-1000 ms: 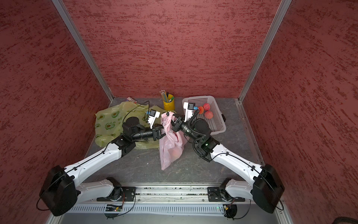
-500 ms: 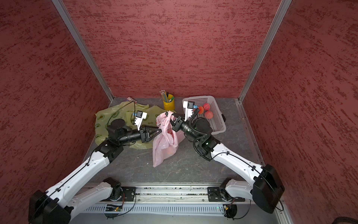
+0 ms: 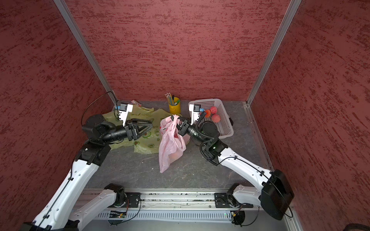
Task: Place the peach into a plastic bag & tie a knot
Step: Tie the plastic bag at the center of the board.
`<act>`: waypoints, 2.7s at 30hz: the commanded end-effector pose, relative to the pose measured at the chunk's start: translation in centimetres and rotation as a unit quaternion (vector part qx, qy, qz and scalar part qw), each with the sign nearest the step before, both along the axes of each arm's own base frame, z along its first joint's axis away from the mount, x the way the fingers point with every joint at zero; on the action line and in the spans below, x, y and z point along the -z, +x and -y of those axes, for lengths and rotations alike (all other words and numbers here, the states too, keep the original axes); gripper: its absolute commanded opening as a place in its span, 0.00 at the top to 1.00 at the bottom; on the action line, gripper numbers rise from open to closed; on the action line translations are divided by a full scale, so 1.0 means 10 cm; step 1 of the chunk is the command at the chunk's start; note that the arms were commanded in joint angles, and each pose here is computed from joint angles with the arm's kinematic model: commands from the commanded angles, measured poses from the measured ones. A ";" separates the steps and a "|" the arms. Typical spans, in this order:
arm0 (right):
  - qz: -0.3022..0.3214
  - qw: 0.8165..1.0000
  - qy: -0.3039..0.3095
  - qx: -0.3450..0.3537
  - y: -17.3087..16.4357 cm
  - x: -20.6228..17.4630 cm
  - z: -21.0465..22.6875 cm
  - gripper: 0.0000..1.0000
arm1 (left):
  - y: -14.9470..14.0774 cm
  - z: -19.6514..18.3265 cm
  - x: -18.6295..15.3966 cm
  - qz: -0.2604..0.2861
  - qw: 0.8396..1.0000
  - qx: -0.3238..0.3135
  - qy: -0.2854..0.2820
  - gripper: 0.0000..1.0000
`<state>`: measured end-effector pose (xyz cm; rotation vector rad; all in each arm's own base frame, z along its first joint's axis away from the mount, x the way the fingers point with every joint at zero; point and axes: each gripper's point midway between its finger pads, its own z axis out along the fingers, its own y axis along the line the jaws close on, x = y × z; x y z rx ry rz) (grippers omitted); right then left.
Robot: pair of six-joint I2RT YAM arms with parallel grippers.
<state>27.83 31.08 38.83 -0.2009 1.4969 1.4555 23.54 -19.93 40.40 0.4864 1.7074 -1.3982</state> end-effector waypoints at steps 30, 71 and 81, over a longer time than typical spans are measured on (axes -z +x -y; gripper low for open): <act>0.013 0.999 0.012 -0.029 -0.05 -0.22 -0.06 1.00 | 0.27 0.62 0.13 -0.005 0.992 0.124 -0.001 0.47; -0.104 0.941 -0.282 0.154 0.44 0.99 0.37 0.38 | 0.92 0.64 1.44 -0.131 0.989 0.041 0.050 1.00; -0.062 0.939 -0.305 0.147 0.12 0.66 0.62 0.42 | 0.92 0.63 1.43 -0.132 0.989 0.041 0.049 1.00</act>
